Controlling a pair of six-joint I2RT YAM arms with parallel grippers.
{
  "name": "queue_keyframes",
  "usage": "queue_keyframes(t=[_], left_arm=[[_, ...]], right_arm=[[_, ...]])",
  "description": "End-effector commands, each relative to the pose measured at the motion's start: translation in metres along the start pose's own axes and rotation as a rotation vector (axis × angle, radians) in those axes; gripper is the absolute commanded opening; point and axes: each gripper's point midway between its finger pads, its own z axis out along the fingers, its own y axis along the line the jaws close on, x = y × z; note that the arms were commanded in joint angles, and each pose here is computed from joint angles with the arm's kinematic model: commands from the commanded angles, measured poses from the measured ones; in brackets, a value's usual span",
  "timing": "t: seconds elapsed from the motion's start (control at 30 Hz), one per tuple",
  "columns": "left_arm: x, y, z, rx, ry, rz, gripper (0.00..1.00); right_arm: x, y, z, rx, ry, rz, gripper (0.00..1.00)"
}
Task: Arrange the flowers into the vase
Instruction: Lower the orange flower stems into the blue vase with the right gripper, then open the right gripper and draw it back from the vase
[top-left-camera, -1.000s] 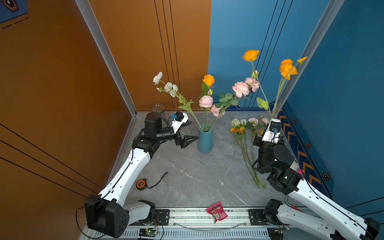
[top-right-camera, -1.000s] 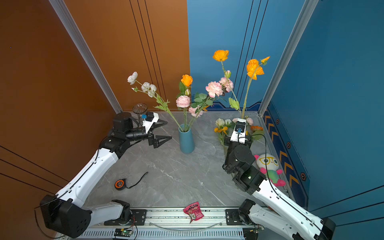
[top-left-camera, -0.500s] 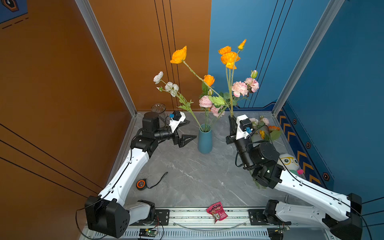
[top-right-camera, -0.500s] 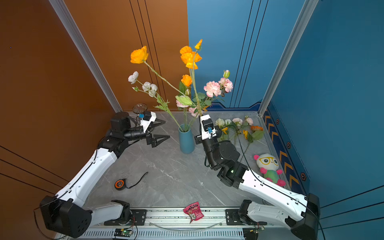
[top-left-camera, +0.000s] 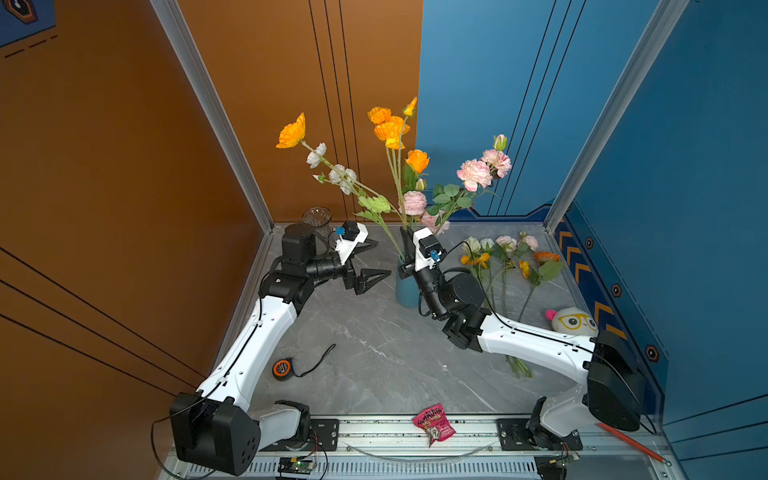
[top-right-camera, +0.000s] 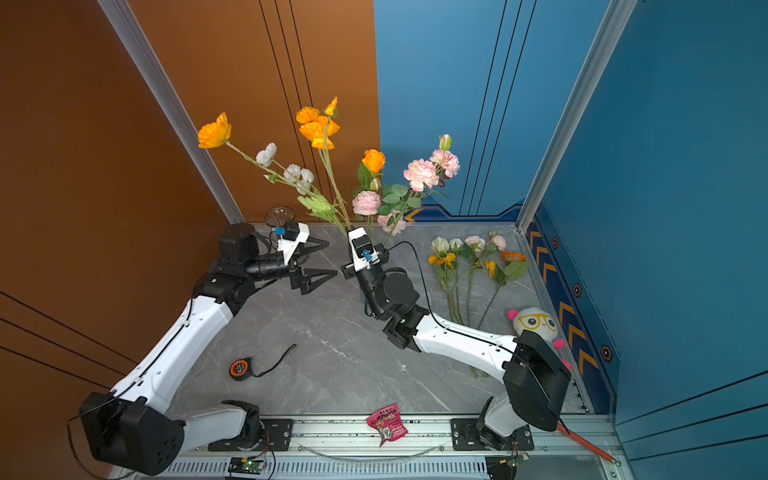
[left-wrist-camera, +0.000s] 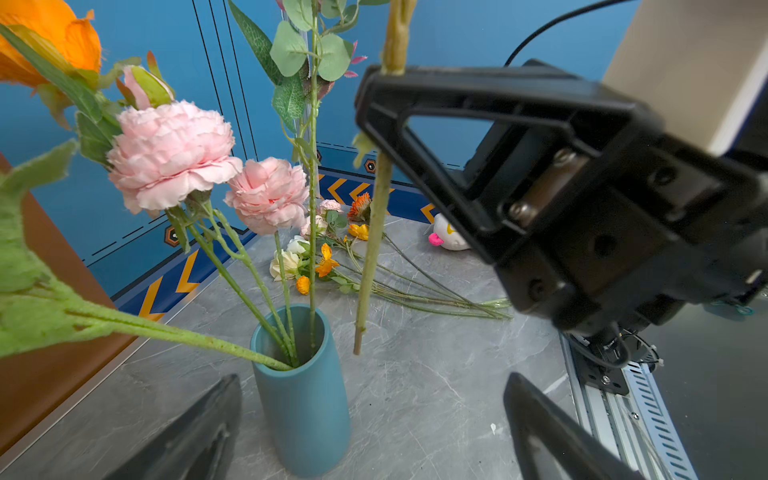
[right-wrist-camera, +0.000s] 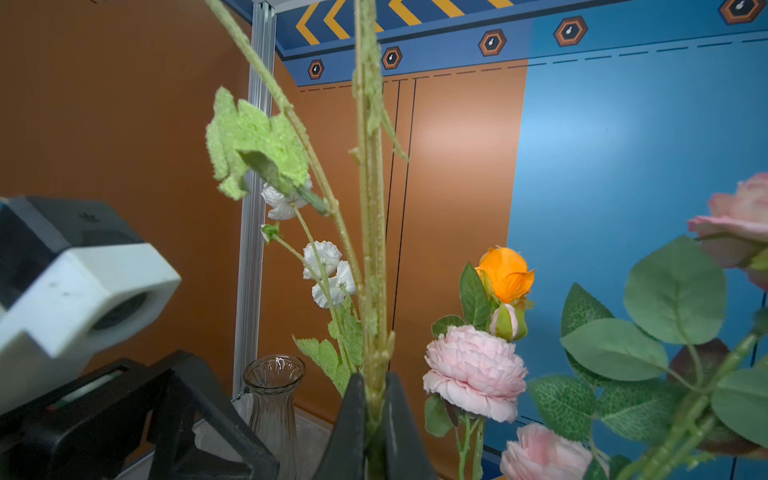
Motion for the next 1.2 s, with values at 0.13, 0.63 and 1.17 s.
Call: queue_keyframes(t=[0.13, 0.63, 1.17], left_arm=[[-0.004, 0.0, -0.007, 0.019, -0.02, -0.017, 0.98], [-0.003, 0.005, -0.007, 0.036, -0.022, -0.05, 0.98], [-0.007, 0.005, -0.008, 0.038, -0.028, -0.058, 0.98]], right_arm=[[-0.021, -0.029, 0.019, 0.069, -0.135, 0.098, 0.0], [0.052, -0.02, 0.022, 0.049, -0.06, 0.019, 0.0], [0.117, -0.021, -0.011, 0.093, 0.041, -0.028, 0.02]])
